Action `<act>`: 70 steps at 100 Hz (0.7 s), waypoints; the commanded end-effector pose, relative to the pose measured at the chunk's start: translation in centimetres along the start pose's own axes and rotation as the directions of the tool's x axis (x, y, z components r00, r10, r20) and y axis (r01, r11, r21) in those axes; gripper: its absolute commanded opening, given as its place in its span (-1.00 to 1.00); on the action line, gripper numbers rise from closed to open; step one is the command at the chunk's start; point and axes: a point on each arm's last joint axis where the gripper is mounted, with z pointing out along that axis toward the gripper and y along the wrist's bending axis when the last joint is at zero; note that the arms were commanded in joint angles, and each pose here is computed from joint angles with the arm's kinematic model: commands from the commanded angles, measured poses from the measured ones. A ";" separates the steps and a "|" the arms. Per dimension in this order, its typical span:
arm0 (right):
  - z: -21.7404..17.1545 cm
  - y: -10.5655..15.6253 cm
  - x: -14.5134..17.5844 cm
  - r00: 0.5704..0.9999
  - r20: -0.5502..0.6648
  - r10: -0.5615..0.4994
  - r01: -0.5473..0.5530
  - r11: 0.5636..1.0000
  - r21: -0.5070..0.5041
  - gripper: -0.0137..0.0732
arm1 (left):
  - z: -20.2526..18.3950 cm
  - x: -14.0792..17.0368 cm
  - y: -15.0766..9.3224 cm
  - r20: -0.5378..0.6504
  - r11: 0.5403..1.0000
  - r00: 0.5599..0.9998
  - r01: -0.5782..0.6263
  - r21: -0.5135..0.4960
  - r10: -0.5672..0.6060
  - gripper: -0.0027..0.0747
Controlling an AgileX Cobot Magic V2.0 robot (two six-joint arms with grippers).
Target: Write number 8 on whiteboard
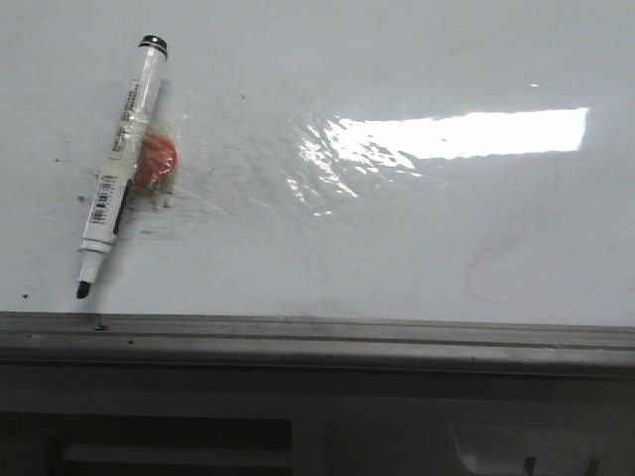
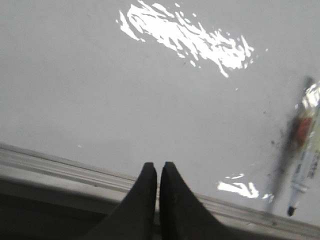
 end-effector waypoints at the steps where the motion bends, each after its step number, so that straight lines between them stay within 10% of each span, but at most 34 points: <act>1: -0.2 -0.2 -1.0 0.984 0.155 0.091 -0.095 0.995 0.021 -0.83 | 0.0 0.0 0.2 0.082 0.992 0.989 0.117 0.040 -0.120 -0.98; 27: -0.3 -0.4 -1.2 0.948 0.186 0.257 -0.263 0.965 0.009 -0.83 | -0.1 -0.8 -0.1 0.141 0.938 0.929 0.328 0.110 -0.342 -0.98; 70: -0.7 -1.1 -3.1 0.843 0.257 0.472 -0.482 0.876 -0.027 -0.83 | -0.2 -1.1 -0.3 0.145 0.929 0.920 0.348 0.127 -0.364 -0.98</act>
